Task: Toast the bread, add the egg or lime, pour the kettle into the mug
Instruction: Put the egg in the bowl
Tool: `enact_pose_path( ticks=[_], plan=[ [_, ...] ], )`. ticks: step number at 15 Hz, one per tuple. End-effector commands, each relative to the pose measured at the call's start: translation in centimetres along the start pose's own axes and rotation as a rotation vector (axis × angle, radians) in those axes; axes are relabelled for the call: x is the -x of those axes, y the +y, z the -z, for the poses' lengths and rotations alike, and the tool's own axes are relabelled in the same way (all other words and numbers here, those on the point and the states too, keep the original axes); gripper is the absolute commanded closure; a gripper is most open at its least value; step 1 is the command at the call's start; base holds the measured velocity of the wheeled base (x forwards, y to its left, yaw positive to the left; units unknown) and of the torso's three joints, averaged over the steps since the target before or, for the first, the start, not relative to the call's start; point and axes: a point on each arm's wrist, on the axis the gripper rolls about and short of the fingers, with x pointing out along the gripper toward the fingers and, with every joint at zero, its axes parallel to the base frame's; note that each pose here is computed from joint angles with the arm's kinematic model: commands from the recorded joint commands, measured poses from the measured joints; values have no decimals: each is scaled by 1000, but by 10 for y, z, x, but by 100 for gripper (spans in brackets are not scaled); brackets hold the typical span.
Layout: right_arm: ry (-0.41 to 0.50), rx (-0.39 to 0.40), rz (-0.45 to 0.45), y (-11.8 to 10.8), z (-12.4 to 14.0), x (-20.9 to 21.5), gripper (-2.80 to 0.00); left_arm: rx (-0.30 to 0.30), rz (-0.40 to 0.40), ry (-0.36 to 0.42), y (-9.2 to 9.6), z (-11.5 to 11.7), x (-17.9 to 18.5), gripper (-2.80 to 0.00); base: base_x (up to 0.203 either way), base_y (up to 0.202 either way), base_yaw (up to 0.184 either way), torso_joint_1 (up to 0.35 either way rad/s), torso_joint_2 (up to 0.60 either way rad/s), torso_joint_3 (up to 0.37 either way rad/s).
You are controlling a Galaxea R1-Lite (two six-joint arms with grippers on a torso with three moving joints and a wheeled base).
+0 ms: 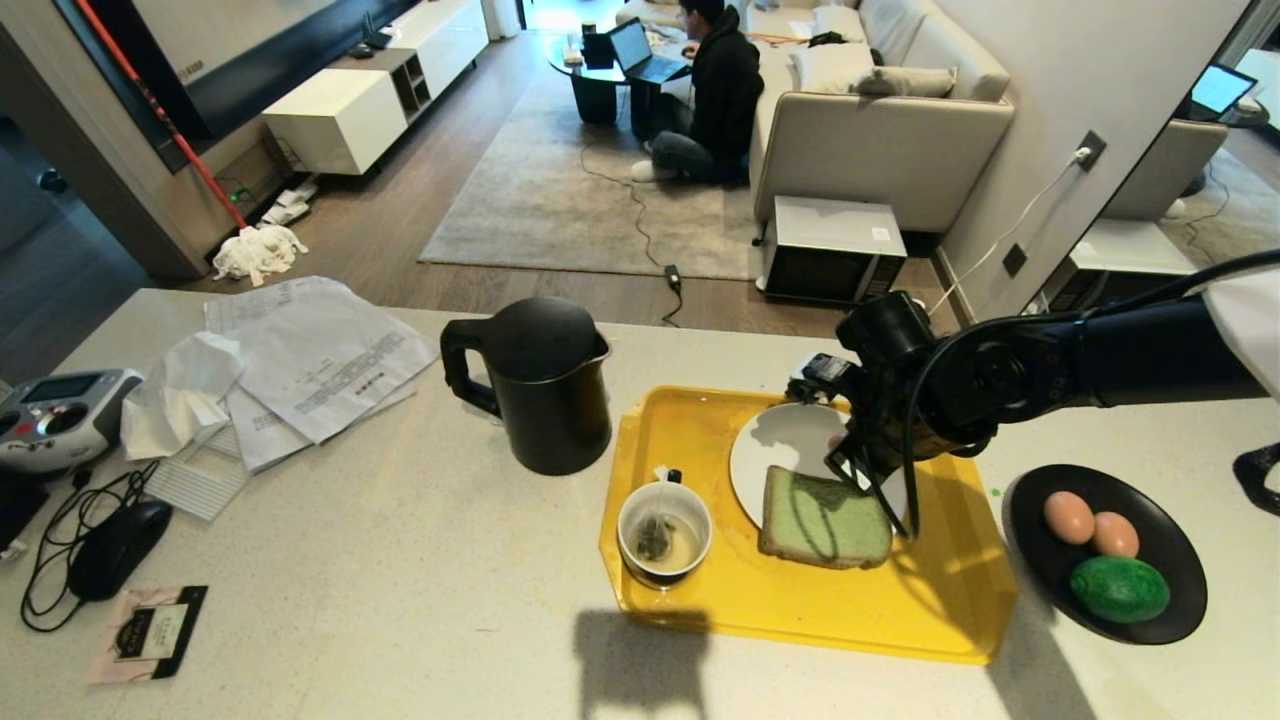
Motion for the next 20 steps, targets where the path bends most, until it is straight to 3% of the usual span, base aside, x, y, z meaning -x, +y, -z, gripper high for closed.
enact_pose_path(
  ticks=[1, 20],
  plan=[
    [12, 15, -7, 5, -5, -9, 0, 0, -1, -1, 0, 0, 0, 0, 0, 0, 0, 5, 7, -139],
    [17, 11, 0, 5, -18, -34, 0, 0, -1, 0, 0, 0, 0, 0, 0, 0, 0, 0, 0, -6]
  ],
)
